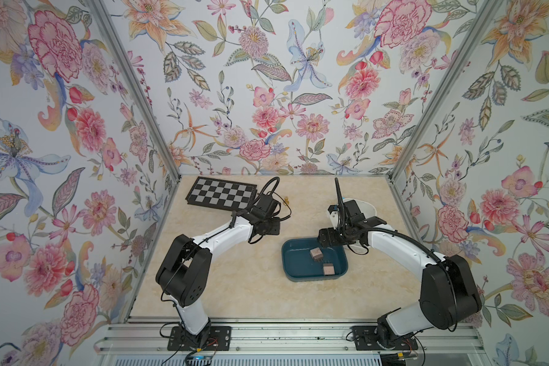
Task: Place the plugs by color into the storage box
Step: Place the plug in the storage box, then pick up the plug from the center of the board, then place the plug in the storage box.
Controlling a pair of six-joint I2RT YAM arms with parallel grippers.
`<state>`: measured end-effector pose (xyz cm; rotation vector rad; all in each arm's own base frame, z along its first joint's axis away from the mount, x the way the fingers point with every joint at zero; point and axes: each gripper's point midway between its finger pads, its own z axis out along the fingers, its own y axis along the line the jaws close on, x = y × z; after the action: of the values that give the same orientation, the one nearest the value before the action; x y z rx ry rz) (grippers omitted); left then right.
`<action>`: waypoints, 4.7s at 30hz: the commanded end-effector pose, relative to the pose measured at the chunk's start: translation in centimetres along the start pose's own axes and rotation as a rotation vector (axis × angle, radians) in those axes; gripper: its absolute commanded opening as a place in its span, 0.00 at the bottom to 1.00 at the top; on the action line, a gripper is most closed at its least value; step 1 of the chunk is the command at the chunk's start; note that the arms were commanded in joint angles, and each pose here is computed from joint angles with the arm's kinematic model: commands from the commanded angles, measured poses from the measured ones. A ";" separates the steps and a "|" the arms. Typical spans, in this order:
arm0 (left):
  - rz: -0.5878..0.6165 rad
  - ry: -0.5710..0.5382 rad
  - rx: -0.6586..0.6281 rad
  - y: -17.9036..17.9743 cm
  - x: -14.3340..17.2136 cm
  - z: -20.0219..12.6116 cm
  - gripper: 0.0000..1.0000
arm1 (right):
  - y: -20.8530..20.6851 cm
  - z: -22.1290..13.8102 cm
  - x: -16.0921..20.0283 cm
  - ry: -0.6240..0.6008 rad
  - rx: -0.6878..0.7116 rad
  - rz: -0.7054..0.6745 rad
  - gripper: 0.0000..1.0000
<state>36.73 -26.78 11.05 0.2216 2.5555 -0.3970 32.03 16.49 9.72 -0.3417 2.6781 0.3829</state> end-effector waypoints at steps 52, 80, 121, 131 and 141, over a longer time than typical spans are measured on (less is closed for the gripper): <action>0.103 -0.036 -0.214 3.9 -5.6 1.7 0.97 | 0.9 1.0 0.6 0.014 -0.067 0.006 0.93; 0.105 0.077 -0.125 6.4 -1.2 10.5 0.72 | 1.7 0.0 0.0 -0.013 -0.088 0.024 0.93; 0.089 -0.062 -0.063 0.5 -0.7 -1.2 0.44 | 1.9 -0.9 1.3 -0.030 -0.068 0.023 0.94; 0.060 -0.060 0.049 -5.6 4.2 -3.3 0.43 | 1.7 -1.1 1.4 -0.037 -0.067 0.019 0.94; 0.064 -0.022 0.086 -7.8 8.9 -4.9 0.42 | 1.3 -0.8 2.2 -0.022 -0.057 0.014 0.94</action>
<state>25.42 -32.21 10.61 0.3973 2.5359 -0.4637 29.75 17.63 9.77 -0.3257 2.6557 0.4890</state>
